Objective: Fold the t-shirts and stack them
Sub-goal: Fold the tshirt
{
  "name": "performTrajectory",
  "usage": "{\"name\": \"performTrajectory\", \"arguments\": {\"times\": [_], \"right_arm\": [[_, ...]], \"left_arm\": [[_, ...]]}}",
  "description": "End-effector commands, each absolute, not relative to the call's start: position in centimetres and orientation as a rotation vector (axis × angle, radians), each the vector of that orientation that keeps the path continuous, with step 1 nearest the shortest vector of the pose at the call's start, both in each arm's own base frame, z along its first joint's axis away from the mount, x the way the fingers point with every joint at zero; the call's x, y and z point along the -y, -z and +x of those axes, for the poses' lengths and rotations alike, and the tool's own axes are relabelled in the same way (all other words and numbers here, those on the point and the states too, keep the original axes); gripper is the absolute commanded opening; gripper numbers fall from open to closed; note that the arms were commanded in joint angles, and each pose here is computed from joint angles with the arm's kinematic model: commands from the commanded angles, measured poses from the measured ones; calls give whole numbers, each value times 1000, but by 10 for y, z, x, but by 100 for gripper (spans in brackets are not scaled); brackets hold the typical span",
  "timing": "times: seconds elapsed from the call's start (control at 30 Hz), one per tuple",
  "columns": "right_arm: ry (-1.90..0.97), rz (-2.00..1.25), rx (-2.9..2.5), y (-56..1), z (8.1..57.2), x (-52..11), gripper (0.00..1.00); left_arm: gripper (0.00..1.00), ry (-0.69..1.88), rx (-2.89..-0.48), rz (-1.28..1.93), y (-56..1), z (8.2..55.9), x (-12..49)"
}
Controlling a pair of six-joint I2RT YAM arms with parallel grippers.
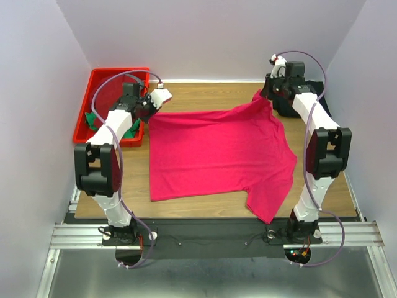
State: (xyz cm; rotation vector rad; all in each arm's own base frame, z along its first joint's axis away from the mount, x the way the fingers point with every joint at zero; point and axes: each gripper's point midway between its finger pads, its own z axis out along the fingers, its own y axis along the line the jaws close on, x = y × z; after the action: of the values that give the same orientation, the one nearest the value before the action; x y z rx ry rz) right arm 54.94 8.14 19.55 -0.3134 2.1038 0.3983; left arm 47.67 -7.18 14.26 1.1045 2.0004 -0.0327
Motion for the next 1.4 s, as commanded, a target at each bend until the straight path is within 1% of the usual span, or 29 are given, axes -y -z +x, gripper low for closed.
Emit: {"name": "performTrajectory", "arguments": {"times": [0.0, 0.13, 0.33, 0.83, 1.37], "right_arm": [[-332, -342, -2012, -234, 540, -71, 1], [-323, -346, -2023, -233, 526, -69, 1], [-301, -366, -2036, -230, 504, -66, 1], [-301, -322, -2100, -218, 450, -62, 1], [-364, -264, -2265, -161, 391, -64, 1]], "left_arm": [[0, -26, -1868, 1181, -171, 462, 70], [0, -22, -1908, 1243, -146, 440, 66], [0, -19, -1954, 1284, -124, 425, 63], [0, -19, -2002, 1316, -99, 420, 62], [0, 25, -2030, 1352, -82, 402, 72]]}}
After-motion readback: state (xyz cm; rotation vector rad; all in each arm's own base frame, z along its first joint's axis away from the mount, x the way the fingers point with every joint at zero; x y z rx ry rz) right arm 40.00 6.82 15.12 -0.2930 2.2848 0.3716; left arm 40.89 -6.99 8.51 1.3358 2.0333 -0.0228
